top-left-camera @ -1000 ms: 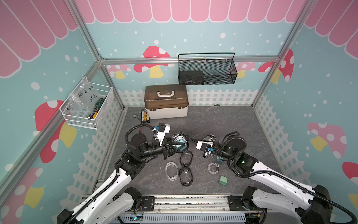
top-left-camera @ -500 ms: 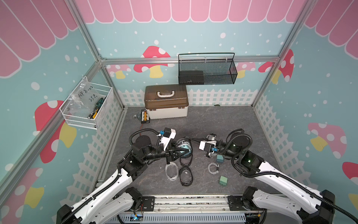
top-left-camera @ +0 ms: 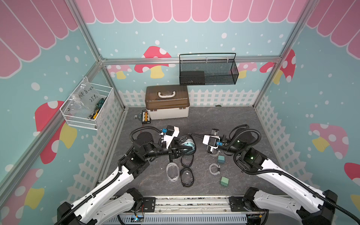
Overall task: Pack away charging kits
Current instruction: Zip the zipper on the storage bag.
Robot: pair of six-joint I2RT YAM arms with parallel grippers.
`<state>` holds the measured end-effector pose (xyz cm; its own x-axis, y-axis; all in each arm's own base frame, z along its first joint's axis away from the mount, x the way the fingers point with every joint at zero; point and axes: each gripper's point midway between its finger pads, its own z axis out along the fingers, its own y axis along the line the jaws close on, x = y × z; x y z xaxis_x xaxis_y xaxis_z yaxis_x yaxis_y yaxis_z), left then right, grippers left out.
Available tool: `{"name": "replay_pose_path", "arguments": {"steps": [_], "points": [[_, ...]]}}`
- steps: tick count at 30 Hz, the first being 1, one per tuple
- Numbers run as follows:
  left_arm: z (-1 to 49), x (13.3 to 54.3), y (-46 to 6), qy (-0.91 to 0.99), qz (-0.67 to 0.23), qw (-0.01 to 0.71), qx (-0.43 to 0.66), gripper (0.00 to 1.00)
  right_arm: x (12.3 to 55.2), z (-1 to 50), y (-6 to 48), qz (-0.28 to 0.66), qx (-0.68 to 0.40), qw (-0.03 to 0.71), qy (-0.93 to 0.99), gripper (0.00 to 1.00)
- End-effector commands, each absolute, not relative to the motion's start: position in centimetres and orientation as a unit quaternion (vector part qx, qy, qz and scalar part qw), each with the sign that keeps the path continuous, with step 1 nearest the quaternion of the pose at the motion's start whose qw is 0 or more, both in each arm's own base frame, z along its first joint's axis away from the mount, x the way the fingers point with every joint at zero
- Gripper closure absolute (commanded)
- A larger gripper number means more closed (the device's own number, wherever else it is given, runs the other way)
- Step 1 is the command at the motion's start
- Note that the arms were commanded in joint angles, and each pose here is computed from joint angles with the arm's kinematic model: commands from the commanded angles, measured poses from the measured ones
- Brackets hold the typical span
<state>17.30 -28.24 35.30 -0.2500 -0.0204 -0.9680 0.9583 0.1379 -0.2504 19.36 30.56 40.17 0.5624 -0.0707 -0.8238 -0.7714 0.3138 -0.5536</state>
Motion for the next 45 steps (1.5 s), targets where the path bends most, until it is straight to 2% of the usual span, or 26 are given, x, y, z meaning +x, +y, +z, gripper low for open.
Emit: {"name": "replay_pose_path", "arguments": {"steps": [1, 7, 17, 23, 30, 34, 41, 45], "points": [[33.7, 15.3, -29.0, 0.6, -0.543, 0.407, 0.424, 0.56, 18.0, 47.0, 28.3, 0.267, -0.438, 0.798, 0.317, 1.0], [38.7, 15.8, -28.0, 0.551, -0.541, 0.498, 0.394, 0.38, 18.7, 47.7, 27.5, 0.309, -0.36, 0.82, 0.32, 1.0], [43.8, 18.4, -26.6, 0.484, -0.552, 0.611, 0.297, 0.23, 18.4, 49.1, 28.9, 0.378, -0.285, 0.83, 0.294, 1.0], [45.0, 20.2, -27.2, 0.453, -0.577, 0.627, 0.263, 0.21, 17.6, 49.8, 29.8, 0.391, -0.239, 0.841, 0.288, 1.0], [46.7, 19.0, -27.4, 0.379, -0.645, 0.61, 0.262, 0.23, 19.9, 50.5, 30.8, 0.377, -0.19, 0.85, 0.316, 1.0], [47.0, 18.5, -26.9, 0.368, -0.656, 0.608, 0.254, 0.31, 20.9, 50.6, 30.5, 0.36, -0.167, 0.858, 0.326, 1.0], [47.9, 17.0, -25.3, 0.327, -0.68, 0.61, 0.241, 0.38, 21.8, 50.6, 30.5, 0.366, -0.139, 0.859, 0.33, 1.0], [48.2, 17.1, -25.2, 0.319, -0.693, 0.604, 0.231, 0.37, 21.9, 50.6, 30.5, 0.382, -0.123, 0.857, 0.323, 1.0]]}}
